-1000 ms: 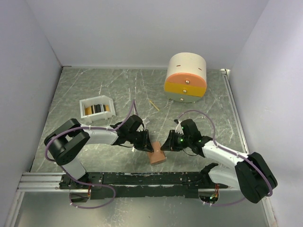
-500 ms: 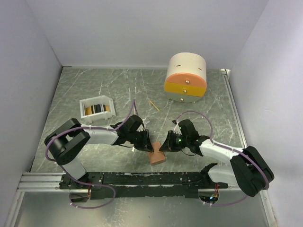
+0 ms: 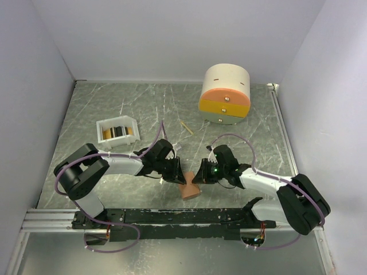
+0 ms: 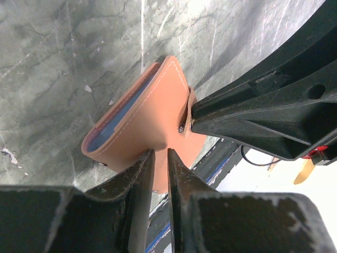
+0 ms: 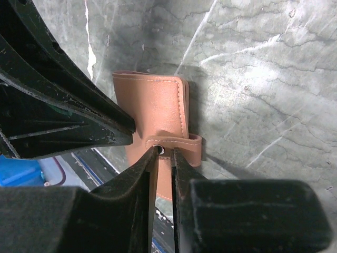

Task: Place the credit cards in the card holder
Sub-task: Close the card holder at the center of the board.

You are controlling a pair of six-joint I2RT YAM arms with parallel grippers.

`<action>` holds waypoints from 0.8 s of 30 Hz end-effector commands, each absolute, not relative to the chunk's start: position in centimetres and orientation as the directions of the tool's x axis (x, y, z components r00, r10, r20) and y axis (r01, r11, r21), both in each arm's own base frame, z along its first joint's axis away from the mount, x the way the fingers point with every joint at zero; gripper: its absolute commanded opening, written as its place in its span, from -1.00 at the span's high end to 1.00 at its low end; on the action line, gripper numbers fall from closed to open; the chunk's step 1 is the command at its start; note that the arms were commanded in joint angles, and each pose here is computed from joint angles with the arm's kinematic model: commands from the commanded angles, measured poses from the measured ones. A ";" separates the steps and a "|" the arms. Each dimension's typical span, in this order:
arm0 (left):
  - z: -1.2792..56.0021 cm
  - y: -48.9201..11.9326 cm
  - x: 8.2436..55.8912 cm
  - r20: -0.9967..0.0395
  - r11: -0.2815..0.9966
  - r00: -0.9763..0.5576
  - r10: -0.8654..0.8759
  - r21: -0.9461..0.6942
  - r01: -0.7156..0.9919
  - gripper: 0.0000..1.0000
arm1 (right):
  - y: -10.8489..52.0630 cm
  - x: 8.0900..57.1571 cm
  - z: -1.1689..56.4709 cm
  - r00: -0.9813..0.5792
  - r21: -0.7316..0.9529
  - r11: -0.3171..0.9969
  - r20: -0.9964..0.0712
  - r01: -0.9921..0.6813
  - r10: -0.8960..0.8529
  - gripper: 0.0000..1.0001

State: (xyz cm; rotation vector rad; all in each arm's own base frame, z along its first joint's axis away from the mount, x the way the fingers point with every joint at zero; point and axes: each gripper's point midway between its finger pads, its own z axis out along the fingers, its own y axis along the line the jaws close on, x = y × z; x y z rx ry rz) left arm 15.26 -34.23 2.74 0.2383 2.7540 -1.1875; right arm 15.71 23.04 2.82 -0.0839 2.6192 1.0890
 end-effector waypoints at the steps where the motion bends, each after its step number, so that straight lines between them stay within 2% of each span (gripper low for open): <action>1: 0.7 -33.5 15.0 -0.185 0.720 -0.977 0.104 -0.664 0.202 0.43 | 23.6 15.7 2.8 -0.950 0.668 0.718 -0.311 -0.197 0.030 0.70; 17: 0.4 -33.3 14.9 -0.185 0.727 -0.977 0.108 -0.656 0.205 0.43 | 23.7 16.9 4.5 -0.929 0.616 0.746 -0.369 -0.253 -0.010 0.75; 24: 0.4 -33.3 15.0 -0.187 0.730 -0.976 0.108 -0.652 0.205 0.43 | 23.6 16.7 3.8 -0.937 0.609 0.756 -0.350 -0.240 -0.016 0.74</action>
